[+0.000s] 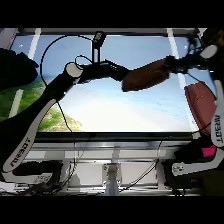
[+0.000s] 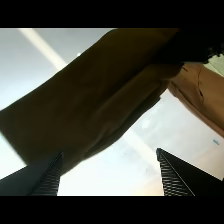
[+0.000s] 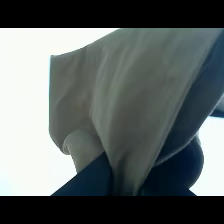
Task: Fold the clothes and pants, and hang the long-sleeved shirts on hangers.
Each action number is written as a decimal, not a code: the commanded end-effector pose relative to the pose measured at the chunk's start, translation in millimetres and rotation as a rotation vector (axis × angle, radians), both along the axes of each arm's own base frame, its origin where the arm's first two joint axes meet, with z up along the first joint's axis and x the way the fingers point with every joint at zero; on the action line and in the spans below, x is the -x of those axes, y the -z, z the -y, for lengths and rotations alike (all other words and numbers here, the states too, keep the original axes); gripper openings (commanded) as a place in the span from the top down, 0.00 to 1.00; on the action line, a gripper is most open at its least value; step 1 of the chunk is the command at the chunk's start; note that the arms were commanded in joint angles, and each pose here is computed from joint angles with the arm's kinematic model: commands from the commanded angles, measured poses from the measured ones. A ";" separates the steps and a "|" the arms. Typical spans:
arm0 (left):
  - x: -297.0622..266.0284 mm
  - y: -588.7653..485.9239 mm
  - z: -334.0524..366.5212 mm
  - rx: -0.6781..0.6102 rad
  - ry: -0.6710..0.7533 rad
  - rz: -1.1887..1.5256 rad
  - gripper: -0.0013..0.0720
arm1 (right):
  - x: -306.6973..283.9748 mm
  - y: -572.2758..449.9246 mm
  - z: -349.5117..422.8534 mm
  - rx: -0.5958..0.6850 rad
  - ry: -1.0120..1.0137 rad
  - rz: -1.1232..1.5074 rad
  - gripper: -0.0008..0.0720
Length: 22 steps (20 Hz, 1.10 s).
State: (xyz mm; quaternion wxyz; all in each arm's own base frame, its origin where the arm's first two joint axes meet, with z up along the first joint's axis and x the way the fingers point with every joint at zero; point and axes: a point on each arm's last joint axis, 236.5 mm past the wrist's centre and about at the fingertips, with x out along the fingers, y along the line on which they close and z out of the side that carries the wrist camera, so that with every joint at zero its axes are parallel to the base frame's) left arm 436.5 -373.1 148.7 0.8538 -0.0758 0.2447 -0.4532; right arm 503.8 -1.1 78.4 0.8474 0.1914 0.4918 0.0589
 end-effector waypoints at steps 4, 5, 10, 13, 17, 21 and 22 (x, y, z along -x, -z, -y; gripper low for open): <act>7.2 -10.3 -7.9 -0.012 0.028 0.011 0.07 | 110.4 -55.5 201.4 0.348 0.411 -0.110 0.97; 5.9 -11.1 -10.7 -0.018 0.024 0.018 0.07 | 133.3 -59.7 223.3 0.368 0.469 -0.144 0.97; 5.6 -10.0 -22.5 -0.024 0.036 -0.004 0.07 | 224.6 -78.7 291.3 0.418 0.669 -0.239 0.97; 6.3 -7.6 -29.1 -0.031 0.047 -0.021 0.07 | 270.7 -67.7 298.5 0.368 0.735 -0.357 0.97; 1.4 -7.4 -35.7 -0.031 0.033 -0.023 0.07 | 304.3 -37.6 289.2 0.280 0.757 -0.497 0.18; 0.4 -7.0 -37.0 -0.031 0.031 -0.024 0.07 | 284.7 -47.7 296.3 0.301 0.762 -0.382 0.06; 0.4 -6.9 -36.8 -0.031 0.031 -0.024 0.07 | 278.8 -55.1 298.5 0.314 0.764 -0.336 0.06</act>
